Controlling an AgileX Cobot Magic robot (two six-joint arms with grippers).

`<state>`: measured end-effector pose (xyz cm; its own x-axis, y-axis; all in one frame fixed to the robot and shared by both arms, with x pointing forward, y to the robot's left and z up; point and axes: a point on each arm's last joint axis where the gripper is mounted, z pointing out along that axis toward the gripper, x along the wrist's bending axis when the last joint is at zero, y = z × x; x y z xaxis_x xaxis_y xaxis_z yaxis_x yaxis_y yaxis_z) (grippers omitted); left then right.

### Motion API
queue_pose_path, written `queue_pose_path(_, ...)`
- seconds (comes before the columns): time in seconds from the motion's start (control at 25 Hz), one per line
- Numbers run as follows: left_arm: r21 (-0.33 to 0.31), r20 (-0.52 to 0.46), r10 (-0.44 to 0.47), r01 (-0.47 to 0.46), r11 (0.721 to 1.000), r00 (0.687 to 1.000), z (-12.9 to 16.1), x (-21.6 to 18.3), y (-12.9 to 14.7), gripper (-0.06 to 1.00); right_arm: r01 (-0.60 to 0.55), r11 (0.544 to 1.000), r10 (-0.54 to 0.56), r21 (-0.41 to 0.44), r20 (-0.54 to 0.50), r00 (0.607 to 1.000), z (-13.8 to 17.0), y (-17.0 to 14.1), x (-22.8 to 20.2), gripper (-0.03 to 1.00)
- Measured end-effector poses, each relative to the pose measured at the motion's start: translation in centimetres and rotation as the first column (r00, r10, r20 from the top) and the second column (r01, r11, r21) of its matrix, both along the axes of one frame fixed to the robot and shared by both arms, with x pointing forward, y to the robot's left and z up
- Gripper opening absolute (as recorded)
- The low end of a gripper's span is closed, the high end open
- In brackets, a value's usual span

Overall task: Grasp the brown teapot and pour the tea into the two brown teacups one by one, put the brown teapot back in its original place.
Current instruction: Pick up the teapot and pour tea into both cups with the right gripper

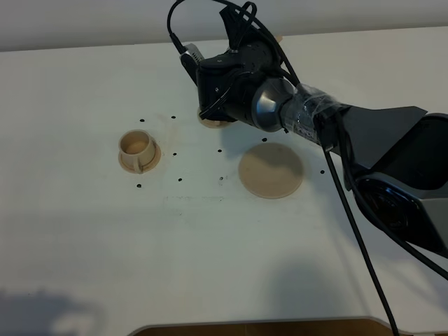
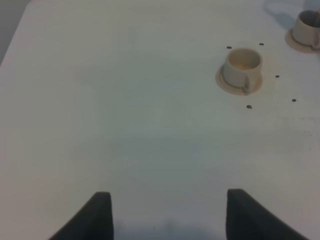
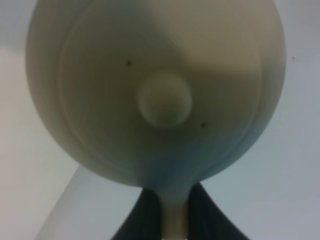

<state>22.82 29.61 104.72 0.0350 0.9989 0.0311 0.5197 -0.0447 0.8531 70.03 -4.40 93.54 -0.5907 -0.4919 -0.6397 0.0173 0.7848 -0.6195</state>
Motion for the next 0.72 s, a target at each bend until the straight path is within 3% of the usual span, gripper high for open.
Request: queue_pose_path(0.72, 0.000, 0.000, 0.000, 0.000, 1.000, 1.000, 0.00, 0.00, 0.00, 0.53, -0.053, 0.995, 0.051, -0.087, -0.028, 0.998, 0.11, 0.48, -0.27, 0.12)
